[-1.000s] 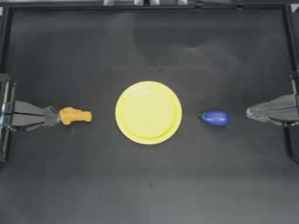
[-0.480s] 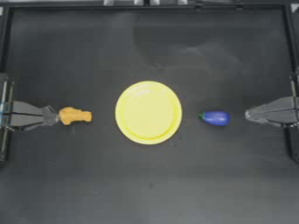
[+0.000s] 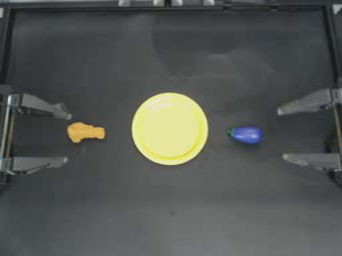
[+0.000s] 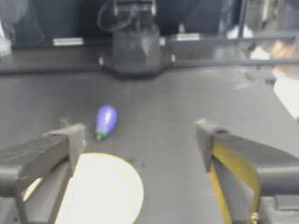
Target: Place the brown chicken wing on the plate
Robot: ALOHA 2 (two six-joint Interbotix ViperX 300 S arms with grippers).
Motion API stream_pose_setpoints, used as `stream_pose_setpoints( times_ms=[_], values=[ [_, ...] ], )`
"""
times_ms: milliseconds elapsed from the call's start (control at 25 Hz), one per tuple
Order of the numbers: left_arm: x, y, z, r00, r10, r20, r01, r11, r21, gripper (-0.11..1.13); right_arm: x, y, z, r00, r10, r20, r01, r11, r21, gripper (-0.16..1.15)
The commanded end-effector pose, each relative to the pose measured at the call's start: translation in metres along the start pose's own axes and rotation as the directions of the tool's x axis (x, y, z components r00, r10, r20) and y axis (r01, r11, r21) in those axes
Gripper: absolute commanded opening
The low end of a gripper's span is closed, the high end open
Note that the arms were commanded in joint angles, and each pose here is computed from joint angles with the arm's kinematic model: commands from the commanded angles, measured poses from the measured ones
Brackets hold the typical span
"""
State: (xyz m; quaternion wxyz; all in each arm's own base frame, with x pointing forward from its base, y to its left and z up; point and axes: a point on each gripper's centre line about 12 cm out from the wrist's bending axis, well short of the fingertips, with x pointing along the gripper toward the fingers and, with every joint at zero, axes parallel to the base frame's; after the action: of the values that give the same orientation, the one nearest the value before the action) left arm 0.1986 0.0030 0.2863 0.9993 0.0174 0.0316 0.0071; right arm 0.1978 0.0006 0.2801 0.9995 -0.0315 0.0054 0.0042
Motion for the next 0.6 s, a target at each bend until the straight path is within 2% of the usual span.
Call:
stream_pose_setpoints(
  times_ms=[40, 120, 280, 440, 600],
  values=[
    [0.002, 0.008, 0.008, 0.998, 0.038, -0.055, -0.038, 0.9993, -0.003, 1.03, 0.002, -0.001, 0.011, 1.000, -0.003, 0.026, 0.003, 1.0000, 0.009, 0.99],
    [0.003, 0.017, 0.005, 0.988, 0.075, -0.133, -0.076, 0.9971, -0.005, 1.03, 0.002, -0.001, 0.011, 1.000, -0.004, 0.026, 0.003, 0.9999, 0.012, 0.99],
    [0.004, 0.035, -0.002, 0.934, 0.148, -0.324, -0.158, 0.9874, -0.005, 1.03, 0.002, -0.002, 0.010, 1.000, -0.009, 0.023, 0.008, 0.9995, 0.030, 1.00],
    [0.007, 0.047, -0.015, 0.864, 0.179, -0.470, -0.199, 0.9799, 0.007, 1.03, 0.002, -0.005, 0.008, 1.000, -0.024, 0.017, 0.024, 0.9989, 0.041, 1.00],
    [0.014, 0.052, -0.032, 0.797, 0.179, -0.576, -0.211, 0.9774, 0.012, 1.03, 0.002, -0.005, 0.007, 0.999, -0.029, 0.014, 0.028, 0.9987, 0.042, 0.99]
  ],
)
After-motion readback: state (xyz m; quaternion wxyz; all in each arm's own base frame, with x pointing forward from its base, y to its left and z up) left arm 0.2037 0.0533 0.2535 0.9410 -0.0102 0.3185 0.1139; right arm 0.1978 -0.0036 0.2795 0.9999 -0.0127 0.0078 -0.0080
